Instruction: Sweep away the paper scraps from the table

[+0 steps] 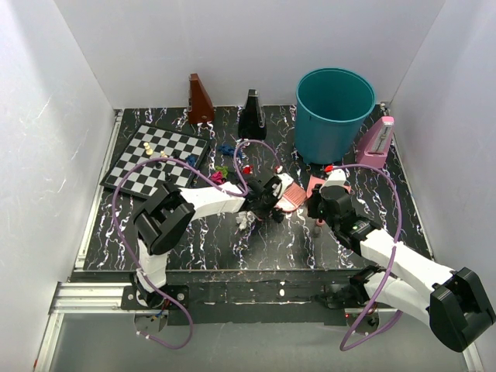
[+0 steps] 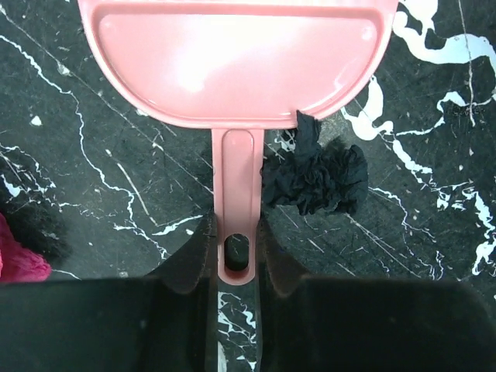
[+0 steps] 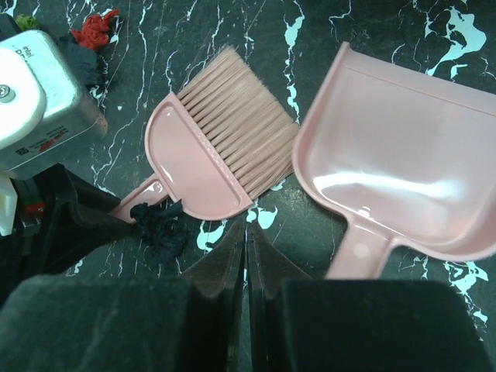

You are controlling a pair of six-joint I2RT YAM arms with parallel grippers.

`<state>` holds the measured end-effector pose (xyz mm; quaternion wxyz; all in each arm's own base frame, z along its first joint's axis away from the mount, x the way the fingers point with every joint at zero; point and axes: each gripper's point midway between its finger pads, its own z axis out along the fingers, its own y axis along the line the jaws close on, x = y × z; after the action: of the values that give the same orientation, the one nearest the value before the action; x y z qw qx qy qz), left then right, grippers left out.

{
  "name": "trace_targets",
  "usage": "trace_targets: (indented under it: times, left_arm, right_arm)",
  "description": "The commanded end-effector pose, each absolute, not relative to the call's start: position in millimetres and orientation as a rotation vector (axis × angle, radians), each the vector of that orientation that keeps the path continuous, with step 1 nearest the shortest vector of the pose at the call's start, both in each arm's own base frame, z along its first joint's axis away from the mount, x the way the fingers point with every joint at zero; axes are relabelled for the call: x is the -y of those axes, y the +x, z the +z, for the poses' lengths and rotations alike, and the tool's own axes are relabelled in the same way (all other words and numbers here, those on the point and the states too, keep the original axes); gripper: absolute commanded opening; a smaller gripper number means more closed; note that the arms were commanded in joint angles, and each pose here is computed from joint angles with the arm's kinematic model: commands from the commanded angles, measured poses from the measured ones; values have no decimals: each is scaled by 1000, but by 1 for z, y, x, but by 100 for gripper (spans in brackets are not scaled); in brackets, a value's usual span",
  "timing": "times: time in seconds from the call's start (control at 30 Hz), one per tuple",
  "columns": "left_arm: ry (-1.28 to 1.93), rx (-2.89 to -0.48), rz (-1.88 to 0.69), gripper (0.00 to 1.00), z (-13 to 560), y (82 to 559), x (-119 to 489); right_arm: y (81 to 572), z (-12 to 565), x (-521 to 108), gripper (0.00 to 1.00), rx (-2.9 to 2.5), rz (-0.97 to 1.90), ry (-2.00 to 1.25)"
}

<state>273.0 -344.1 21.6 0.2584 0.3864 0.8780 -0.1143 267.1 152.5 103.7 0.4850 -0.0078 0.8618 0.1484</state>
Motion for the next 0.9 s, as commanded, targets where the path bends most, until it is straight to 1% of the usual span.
trace_targets:
  times: [0.0, 0.07, 0.13, 0.2, 0.23, 0.3, 0.33, 0.37, 0.4, 0.47, 0.57, 0.7, 0.77, 0.87]
  left_arm:
    - [1024, -2407, -334, 0, 36, 266, 331]
    - [1001, -2383, -322, 0, 50, 271, 327]
    - [977, -2361, -312, 0, 65, 277, 322]
    - [951, -2341, -302, 0, 81, 283, 318]
    - [939, -2334, -291, 0, 87, 286, 314]
    - [928, -2308, -274, 0, 101, 289, 310]
    - [924, -2294, -270, 0, 106, 289, 308]
    - [923, -2284, -273, 0, 110, 288, 308]
    - [916, -2275, -278, 0, 115, 288, 306]
    - [907, -2268, -294, 0, 120, 283, 303]
    - [887, -2237, -328, 0, 132, 277, 298]
    - [874, -2159, -400, 0, 145, 266, 294]
    - [866, -2109, -442, 0, 155, 261, 293]
    - [856, -2044, -489, 0, 168, 256, 293]
  right_arm:
    - [274, 115, -158, 11, -2056, 386, -17]
    - [276, 120, -158, 11, -2049, 383, -16]
    - [278, 128, -158, 15, -2056, 376, -16]
    - [282, 138, -159, 24, -2056, 372, -4]
    - [281, 140, -158, 31, -2077, 360, 4]
    - [286, 155, -164, 52, -2088, 373, 13]
    - [285, 160, -166, 68, -2102, 380, 14]
    - [286, 167, -169, 76, -2117, 387, 8]
    - [286, 173, -173, 80, -2131, 406, -11]
    - [285, 188, -181, 84, -2158, 442, -53]
    - [284, 205, -186, 86, -2186, 532, -82]
    - [283, 227, -185, 87, -2182, 747, -74]
    - [285, 234, -177, 88, -2182, 809, -44]
    - [277, 243, -180, 88, -2175, 947, -66]
